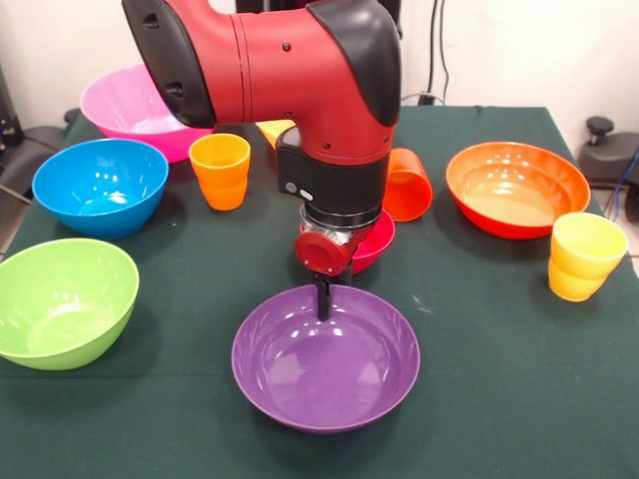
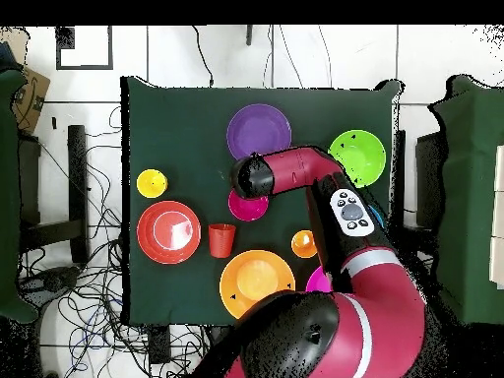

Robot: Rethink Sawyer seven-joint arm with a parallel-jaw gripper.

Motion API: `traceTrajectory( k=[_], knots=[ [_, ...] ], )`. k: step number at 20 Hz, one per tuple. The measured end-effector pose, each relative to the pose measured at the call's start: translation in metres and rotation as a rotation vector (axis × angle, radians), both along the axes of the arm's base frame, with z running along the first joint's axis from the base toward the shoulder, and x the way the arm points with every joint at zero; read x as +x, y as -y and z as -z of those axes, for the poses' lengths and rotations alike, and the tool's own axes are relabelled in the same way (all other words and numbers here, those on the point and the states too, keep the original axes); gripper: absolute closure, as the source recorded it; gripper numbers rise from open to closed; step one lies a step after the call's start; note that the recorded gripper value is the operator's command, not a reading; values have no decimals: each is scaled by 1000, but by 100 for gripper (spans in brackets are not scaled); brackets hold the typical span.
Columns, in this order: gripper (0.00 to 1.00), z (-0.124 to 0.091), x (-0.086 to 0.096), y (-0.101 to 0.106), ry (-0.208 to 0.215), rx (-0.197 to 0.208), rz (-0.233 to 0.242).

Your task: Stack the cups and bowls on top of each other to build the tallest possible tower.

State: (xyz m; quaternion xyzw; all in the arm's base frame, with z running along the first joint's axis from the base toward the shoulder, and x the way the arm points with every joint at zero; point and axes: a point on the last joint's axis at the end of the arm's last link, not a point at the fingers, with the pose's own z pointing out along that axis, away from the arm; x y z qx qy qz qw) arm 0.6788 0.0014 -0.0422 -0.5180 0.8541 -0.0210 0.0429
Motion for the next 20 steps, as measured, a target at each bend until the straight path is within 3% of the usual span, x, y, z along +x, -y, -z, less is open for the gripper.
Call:
traceTrajectory(
  k=[1,20],
  knots=[
    [100,0,0,0,2,0,0],
    [100,-19,18,2,82,3,2]
  ],
)
